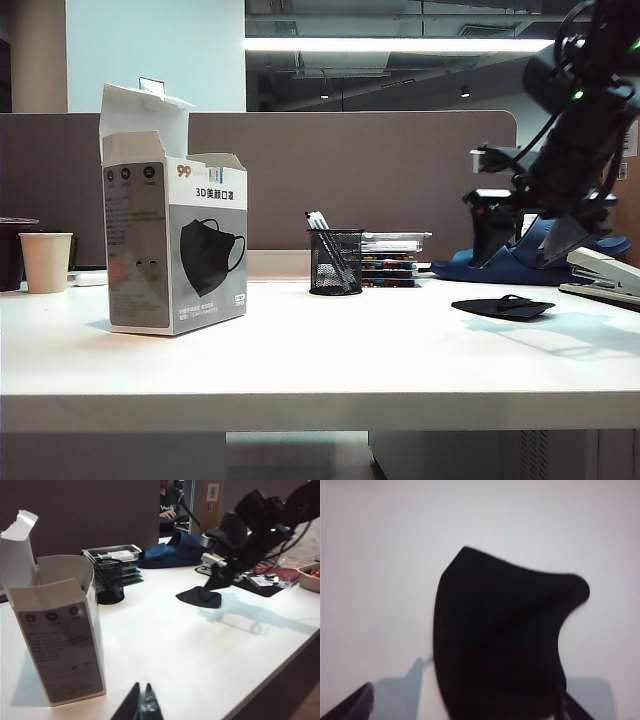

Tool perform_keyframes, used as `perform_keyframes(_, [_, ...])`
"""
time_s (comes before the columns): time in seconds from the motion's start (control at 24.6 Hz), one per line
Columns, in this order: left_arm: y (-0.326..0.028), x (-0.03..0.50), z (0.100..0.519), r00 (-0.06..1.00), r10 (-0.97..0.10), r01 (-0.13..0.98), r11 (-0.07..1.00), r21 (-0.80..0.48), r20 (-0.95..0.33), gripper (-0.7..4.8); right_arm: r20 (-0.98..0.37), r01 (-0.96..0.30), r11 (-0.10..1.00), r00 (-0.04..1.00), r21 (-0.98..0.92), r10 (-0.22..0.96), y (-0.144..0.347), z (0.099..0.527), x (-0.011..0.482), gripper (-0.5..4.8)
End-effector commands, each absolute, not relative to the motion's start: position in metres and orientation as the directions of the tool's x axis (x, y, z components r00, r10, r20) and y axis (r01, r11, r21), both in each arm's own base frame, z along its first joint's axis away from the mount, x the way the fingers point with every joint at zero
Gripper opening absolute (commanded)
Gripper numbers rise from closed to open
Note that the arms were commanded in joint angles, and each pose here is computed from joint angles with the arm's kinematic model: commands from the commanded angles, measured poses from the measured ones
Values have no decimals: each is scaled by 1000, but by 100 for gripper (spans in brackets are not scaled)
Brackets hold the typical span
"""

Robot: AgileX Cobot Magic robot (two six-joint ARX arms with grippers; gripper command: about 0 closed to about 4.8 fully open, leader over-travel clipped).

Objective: Put the mask into the mask box.

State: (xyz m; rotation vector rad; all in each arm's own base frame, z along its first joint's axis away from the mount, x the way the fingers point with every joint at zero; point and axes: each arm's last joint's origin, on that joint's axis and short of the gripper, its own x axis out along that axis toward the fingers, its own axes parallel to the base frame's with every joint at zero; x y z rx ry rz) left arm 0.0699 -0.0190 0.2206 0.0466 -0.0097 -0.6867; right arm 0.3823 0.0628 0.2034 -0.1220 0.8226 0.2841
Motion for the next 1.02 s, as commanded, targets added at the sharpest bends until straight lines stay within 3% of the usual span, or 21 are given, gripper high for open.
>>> perform_keyframes(0.04, [-19,70,220,771,-637,637,770,41,-15,-6,-731,-290,957,656,-14,188,66,203,404,479])
perform_keyframes(0.73, [-19,70,222,771,-637,636,770,49,-4,-6,-845,-290,956,520,-36,126,68,154,427,479])
perform_keyframes(0.77, [-19,70,222,771,-637,636,770,49,-4,-6,-848,-290,956,515,-35,125,68,152,427,462])
perform_keyframes(0.89, [-19,70,222,771,-637,636,770,49,-4,-6,-852,-290,956,508,-34,124,68,150,427,346])
perform_keyframes(0.98, [-19,70,222,771,-637,636,770,49,-4,-6,-853,-290,956,506,-34,124,68,150,427,236])
perform_keyframes(1.02, [-19,70,222,771,-636,636,770,49,-4,-6,-853,-291,956,507,-34,124,68,150,427,149])
